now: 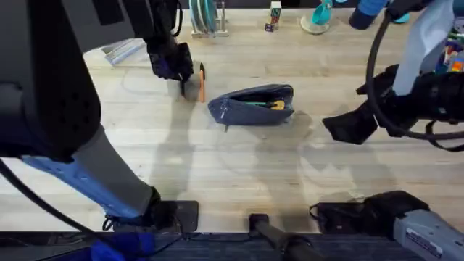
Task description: Unzip the bag, pick up the pens from the table one at a time and place them inside, then zip the bag closed.
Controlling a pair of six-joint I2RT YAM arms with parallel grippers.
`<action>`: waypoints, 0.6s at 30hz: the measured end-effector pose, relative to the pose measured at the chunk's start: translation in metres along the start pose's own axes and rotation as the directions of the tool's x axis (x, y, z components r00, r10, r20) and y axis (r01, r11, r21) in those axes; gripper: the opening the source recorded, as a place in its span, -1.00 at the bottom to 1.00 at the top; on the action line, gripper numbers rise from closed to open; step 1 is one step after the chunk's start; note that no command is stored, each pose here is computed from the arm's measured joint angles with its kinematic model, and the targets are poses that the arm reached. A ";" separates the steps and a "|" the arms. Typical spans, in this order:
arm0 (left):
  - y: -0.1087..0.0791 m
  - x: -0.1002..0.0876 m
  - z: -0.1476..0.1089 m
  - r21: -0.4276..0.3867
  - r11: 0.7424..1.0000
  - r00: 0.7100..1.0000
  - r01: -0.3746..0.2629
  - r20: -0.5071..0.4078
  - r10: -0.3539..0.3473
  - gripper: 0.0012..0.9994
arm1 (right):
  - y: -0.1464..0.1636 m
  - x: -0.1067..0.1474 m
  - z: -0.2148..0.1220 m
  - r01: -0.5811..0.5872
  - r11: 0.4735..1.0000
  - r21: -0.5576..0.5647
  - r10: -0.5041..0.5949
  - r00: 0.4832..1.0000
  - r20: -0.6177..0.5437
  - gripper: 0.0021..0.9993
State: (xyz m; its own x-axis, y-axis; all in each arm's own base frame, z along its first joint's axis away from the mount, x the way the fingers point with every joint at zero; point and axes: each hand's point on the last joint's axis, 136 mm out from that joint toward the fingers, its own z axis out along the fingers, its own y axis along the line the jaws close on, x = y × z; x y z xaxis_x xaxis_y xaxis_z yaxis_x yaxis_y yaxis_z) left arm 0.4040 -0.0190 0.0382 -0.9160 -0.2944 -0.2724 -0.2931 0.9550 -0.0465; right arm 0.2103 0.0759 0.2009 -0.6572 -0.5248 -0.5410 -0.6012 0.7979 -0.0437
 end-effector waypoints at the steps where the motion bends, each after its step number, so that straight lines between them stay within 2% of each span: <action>1: 0.000 0.000 0.000 0.000 1.000 1.000 0.000 0.000 0.000 -0.91 | 0.000 0.000 0.000 0.000 1.000 0.000 0.000 1.000 0.000 1.00; 12: 0.001 0.003 0.000 -0.004 1.000 1.000 -0.001 -0.012 0.001 -0.91 | 0.000 0.000 0.000 0.000 1.000 0.000 0.000 1.000 0.000 1.00; 15: 0.006 0.014 -0.007 -0.017 1.000 0.999 -0.017 -0.047 0.016 -0.91 | 0.000 0.000 0.000 0.000 1.000 0.000 0.000 1.000 0.000 1.00; 18: 0.006 0.013 -0.022 -0.008 1.000 0.999 -0.025 -0.023 0.024 -0.91 | 0.000 0.000 0.000 0.000 1.000 0.000 0.000 1.000 0.000 1.00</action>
State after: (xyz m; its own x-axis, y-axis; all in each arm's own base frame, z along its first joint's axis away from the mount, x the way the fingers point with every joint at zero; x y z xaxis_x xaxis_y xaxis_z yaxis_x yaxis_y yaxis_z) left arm 0.3843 -0.0176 0.0559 -0.9289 -0.2718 -0.2514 -0.2728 0.9616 -0.0319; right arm 0.2103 0.0759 0.2009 -0.6572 -0.5248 -0.5410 -0.6012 0.7979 -0.0437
